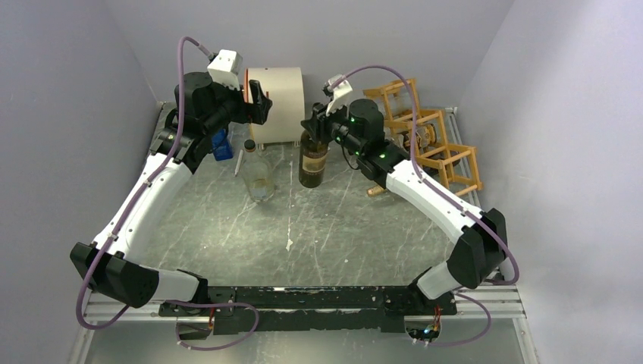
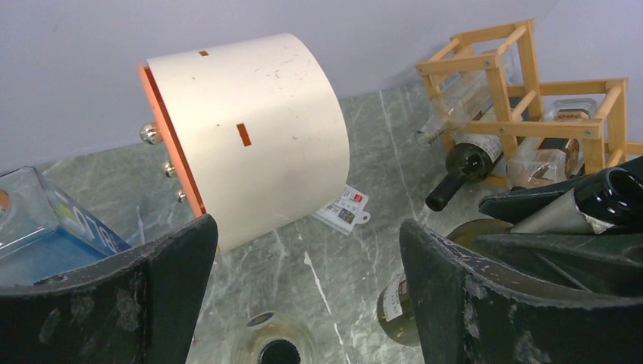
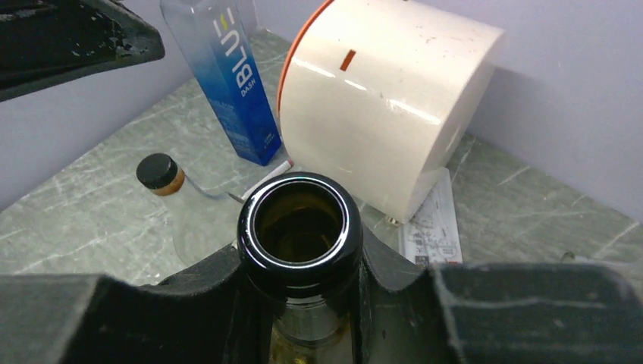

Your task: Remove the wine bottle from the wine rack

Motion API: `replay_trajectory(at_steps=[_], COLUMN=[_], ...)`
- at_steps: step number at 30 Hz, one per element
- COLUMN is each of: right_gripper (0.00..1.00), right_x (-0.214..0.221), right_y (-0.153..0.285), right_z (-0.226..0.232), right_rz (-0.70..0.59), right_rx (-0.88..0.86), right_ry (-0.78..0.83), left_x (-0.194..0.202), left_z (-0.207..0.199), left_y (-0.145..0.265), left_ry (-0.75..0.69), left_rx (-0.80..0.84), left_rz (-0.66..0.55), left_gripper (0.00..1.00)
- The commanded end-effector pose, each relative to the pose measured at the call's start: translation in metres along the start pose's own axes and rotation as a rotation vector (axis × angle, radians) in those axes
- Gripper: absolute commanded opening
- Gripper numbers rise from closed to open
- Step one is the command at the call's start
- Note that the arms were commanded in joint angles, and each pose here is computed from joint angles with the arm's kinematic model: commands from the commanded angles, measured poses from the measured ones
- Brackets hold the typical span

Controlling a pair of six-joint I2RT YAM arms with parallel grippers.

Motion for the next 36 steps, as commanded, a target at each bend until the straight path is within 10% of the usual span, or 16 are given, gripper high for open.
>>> replay_trajectory(at_steps=[1,36], right_gripper=[0.00,0.00], right_x=[-0.041,0.024], right_y=[-0.008,-0.081], right_z=[0.004,0.040], right_rz=[-0.208,-0.258], right_rx=[0.044,0.057], right_ry=[-0.022,0.156], left_x=[-0.001,-0.013], left_z=[0.005,0.022], left_y=[-0.001,0.009], left_ry=[0.000,0.040], left_rx=[-0.047,-0.084], left_rz=[-0.016,-0.075], left_gripper=[0.93,0.98])
Point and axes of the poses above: each gripper's point midway between its finger pads, its own y axis back along the fingers, its own z axis along the line the jaws close on, x = y × z, the point moved 4 cm from there along y, back along the fingers, and after that the axes turned 11 degrees about y, right-handed, at the moved point
